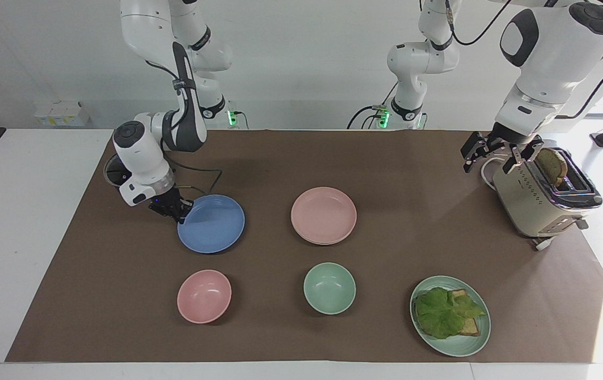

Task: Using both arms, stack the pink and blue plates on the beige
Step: 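Grasp the blue plate with the right gripper and carry it over the pink plate, then lower the blue plate onto the pink plate and open the right gripper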

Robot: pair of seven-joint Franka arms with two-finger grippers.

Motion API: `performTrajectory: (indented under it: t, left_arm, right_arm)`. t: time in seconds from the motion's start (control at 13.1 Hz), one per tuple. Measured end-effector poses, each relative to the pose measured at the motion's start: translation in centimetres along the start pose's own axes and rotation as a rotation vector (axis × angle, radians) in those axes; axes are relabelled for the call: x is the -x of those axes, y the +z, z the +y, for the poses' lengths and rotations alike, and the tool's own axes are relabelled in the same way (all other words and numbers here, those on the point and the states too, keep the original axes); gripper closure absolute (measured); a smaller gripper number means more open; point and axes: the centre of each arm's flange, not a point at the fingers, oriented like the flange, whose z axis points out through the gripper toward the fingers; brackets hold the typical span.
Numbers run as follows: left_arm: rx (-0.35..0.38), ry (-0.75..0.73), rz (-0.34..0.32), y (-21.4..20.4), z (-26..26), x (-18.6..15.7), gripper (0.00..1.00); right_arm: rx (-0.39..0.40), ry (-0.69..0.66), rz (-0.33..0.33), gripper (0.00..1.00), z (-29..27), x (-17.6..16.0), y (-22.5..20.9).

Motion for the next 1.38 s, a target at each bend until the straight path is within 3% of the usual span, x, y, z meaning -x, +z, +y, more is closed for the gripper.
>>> performTrajectory:
  t: [0.23, 0.38, 0.69, 1.0, 1.38]
  left_arm:
    - [0.0, 0.0, 0.0, 0.0, 0.0, 0.0, 0.0]
    - [0.0, 0.0, 0.0, 0.0, 0.0, 0.0, 0.0]
    - [0.0, 0.0, 0.0, 0.0, 0.0, 0.0, 0.0]
    - [0.0, 0.0, 0.0, 0.0, 0.0, 0.0, 0.0]
    - [0.0, 0.0, 0.0, 0.0, 0.0, 0.0, 0.0]
  right_arm:
    - [-0.118, -0.022, -0.011, 0.95, -1.0, -0.6, -3.1]
    - [-0.149, -0.04, 0.009, 0.95, -2.0, -0.4, -6.1]
    - [-0.26, -0.059, 0.023, 0.95, -9.8, 0.5, -7.6]
    - [-0.281, 0.018, 0.017, 0.95, -21.3, 3.2, -6.4]
    - [-0.264, 0.022, -0.021, 0.95, -28.5, 5.7, -0.5]
